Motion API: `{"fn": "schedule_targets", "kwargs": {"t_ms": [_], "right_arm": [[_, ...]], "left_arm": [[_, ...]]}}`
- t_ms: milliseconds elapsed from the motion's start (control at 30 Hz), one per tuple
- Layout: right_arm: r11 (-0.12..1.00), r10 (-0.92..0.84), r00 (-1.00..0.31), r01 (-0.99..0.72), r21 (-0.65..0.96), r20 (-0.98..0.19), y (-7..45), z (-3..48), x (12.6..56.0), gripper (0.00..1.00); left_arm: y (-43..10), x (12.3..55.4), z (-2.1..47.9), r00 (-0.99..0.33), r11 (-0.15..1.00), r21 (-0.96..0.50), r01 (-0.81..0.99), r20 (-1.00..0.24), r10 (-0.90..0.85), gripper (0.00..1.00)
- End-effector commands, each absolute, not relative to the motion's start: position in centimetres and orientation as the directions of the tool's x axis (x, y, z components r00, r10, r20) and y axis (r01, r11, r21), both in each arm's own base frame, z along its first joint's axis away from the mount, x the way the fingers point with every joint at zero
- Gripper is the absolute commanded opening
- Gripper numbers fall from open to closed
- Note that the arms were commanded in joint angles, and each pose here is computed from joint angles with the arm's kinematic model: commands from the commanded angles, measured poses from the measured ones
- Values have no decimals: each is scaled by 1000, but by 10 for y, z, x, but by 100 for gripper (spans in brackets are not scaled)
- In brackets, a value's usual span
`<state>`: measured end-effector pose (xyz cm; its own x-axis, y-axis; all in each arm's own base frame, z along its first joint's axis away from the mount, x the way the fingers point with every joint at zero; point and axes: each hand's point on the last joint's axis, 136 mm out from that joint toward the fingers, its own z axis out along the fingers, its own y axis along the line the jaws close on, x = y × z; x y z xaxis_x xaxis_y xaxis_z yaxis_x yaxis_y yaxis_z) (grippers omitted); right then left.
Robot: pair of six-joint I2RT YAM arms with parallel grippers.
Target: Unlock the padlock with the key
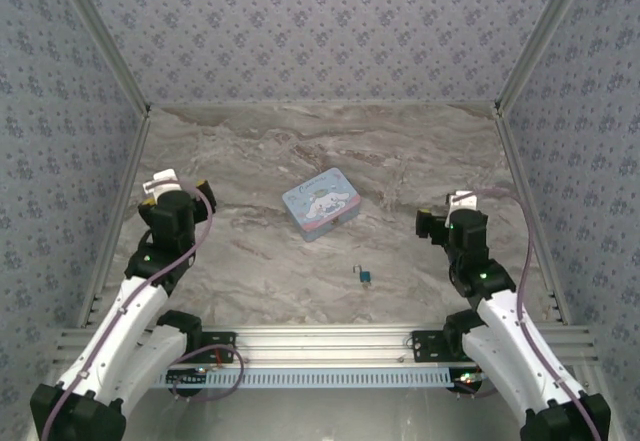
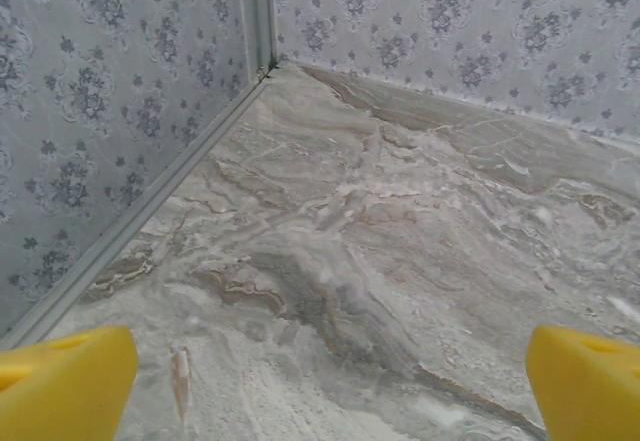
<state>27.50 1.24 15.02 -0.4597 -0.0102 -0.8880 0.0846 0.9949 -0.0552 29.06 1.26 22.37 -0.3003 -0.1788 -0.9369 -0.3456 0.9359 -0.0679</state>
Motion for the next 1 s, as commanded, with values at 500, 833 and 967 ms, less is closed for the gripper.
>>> {"fn": "schedule_targets", "kwargs": {"t_ms": [500, 833, 967], "right_arm": [[992, 40, -376, 127, -8, -926, -18, 114, 326, 100], [997, 2, -282, 72, -19, -959, -18, 117, 361, 100], [998, 5, -257, 54, -10, -966, -19, 111, 361, 100]], "left_arm": [[7, 296, 221, -282, 947, -98, -306, -941, -189, 99], [-1, 297, 217, -307, 960, -98, -262, -935, -179, 99], [-1, 297, 214, -313, 961, -96, -260, -933, -178, 99]]}}
